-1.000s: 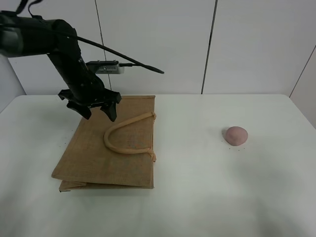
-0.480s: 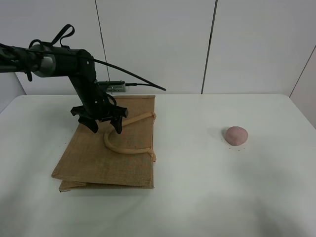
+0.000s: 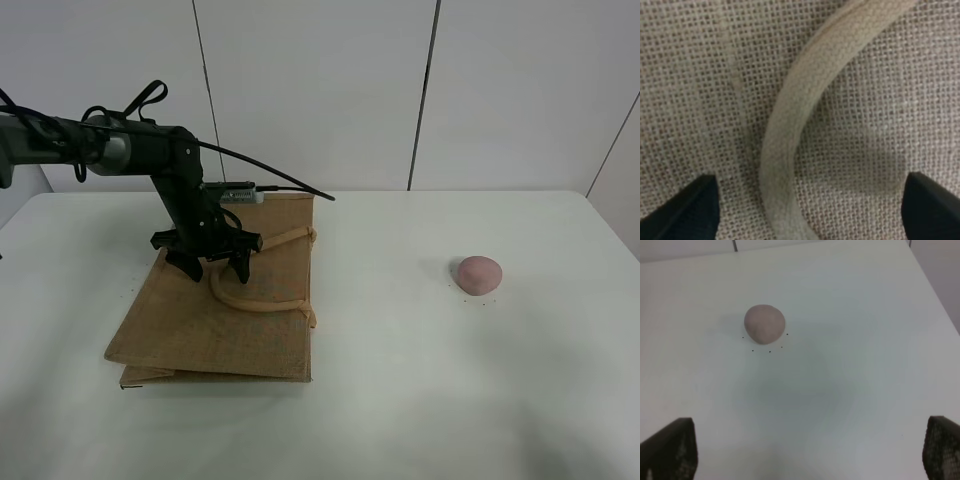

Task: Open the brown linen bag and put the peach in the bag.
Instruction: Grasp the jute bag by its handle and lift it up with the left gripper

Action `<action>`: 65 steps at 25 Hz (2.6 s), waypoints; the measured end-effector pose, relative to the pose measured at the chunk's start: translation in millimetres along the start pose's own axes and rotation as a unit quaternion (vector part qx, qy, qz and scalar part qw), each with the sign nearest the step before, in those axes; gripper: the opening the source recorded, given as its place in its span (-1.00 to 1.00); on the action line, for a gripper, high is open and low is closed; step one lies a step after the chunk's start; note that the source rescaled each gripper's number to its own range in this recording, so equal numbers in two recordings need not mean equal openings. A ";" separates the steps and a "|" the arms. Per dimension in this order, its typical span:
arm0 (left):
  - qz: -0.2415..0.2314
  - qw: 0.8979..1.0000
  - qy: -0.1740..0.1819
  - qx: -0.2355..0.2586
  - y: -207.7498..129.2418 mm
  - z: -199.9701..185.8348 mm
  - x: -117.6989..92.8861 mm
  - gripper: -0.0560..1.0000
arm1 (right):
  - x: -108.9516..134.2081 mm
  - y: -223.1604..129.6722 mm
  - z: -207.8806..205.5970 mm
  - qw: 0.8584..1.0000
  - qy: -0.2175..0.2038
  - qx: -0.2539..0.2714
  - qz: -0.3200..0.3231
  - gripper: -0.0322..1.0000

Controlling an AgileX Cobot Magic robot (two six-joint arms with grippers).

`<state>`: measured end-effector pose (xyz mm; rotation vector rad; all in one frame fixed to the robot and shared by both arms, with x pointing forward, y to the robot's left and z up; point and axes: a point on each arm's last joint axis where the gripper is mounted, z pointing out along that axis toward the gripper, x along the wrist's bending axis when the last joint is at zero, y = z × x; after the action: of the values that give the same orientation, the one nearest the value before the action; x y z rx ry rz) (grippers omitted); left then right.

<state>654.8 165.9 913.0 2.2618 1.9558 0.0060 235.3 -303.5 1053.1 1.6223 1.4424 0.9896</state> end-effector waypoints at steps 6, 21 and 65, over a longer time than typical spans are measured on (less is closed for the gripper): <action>-0.001 1.000 0.001 0.004 0.8 11.3 0.9 1.00 | 0.1 0.0 0.0 1.000 0.000 0.000 0.000 1.00; 0.005 1.000 0.006 0.021 -1.5 12.8 2.6 -0.89 | 0.1 0.0 0.0 1.000 0.000 0.000 0.000 1.00; 0.067 0.968 0.012 -0.240 12.1 -267.0 -15.1 -0.89 | 0.1 0.0 0.0 1.000 0.000 0.000 0.000 1.00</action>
<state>637.2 179.1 1179.9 2.0627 1.5858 0.4717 235.3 -303.4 1053.1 1.6225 1.4426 0.9903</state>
